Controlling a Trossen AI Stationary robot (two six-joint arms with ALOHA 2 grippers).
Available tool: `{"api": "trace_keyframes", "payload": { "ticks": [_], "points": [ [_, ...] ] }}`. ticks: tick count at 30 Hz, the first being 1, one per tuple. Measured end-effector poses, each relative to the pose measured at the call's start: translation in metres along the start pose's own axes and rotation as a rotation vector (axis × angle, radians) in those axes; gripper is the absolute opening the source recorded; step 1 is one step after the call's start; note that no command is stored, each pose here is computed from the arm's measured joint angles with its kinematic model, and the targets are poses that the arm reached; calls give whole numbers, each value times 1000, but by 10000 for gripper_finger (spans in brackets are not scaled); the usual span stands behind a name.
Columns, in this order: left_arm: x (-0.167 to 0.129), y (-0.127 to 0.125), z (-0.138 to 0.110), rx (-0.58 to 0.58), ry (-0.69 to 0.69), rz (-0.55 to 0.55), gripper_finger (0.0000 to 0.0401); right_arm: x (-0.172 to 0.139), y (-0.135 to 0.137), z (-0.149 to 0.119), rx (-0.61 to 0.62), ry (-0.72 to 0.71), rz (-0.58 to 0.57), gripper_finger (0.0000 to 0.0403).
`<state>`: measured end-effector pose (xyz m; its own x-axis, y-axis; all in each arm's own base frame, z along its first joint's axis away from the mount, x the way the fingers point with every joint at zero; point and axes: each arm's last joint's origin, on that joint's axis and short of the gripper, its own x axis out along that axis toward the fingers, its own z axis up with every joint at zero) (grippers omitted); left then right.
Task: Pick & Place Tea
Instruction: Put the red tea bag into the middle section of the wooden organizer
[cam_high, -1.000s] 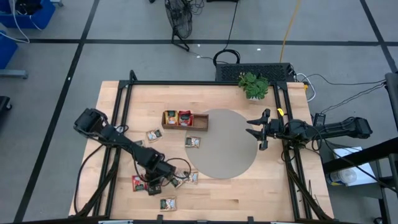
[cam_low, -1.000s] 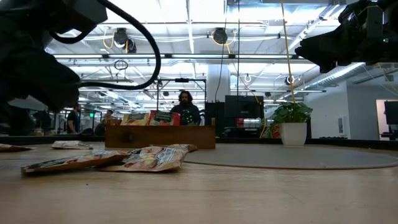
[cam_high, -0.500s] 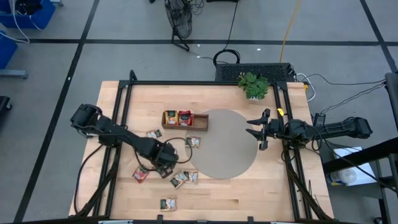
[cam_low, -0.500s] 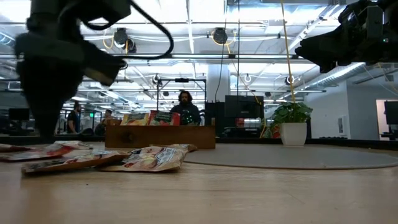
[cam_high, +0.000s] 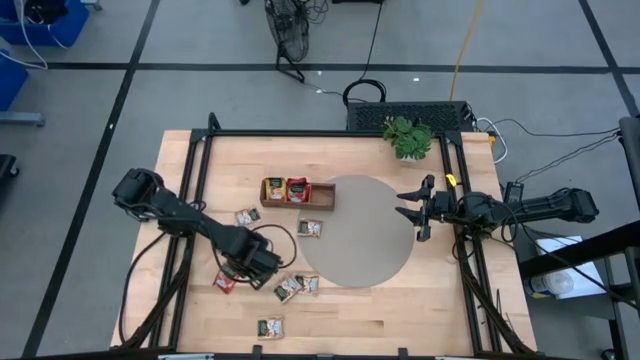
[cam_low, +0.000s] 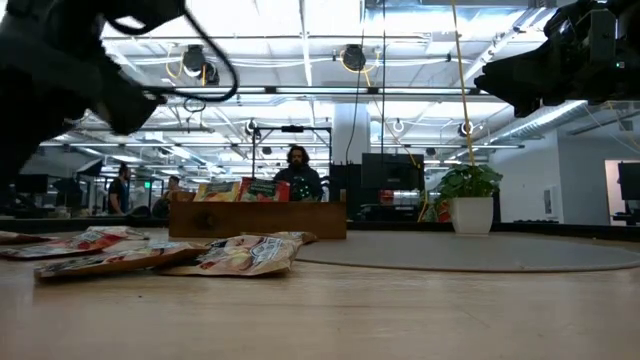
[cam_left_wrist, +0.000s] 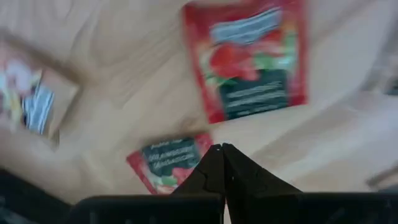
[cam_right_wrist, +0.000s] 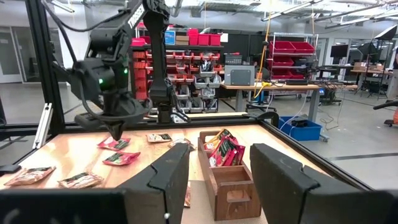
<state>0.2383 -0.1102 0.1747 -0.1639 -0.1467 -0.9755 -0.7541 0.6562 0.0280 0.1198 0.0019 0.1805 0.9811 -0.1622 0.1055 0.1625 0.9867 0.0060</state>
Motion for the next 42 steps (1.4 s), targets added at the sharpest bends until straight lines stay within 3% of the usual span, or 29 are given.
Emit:
{"api": "trace_keyframes", "payload": {
  "ticks": [3, 7, 11, 21, 29, 37, 42],
  "points": [
    [9, -4, 3, -73, -46, -76, 1, 0, 0, 0, 0, 1, 0, 155],
    [17, -18, 11, -22, -160, -263, 1, 0, 0, 0, 0, 0, 0, 155],
    [27, -19, 15, -6, -215, -338, 1, 0, 0, 0, 0, 0, 0, 155],
    [42, -9, 6, -58, -87, -306, 1, 0, 0, 0, 0, 1, 0, 155],
    [41, 2, -1, -84, 60, -163, 1, 0, 0, 0, 0, 0, 0, 155],
    [40, 19, -2, -113, -47, 45, 1, 0, 0, 0, 0, 0, 0, 155],
    [40, 18, -1, -106, -53, 37, 2, 0, 0, 0, 0, 1, 1, 155]
  ]
}}
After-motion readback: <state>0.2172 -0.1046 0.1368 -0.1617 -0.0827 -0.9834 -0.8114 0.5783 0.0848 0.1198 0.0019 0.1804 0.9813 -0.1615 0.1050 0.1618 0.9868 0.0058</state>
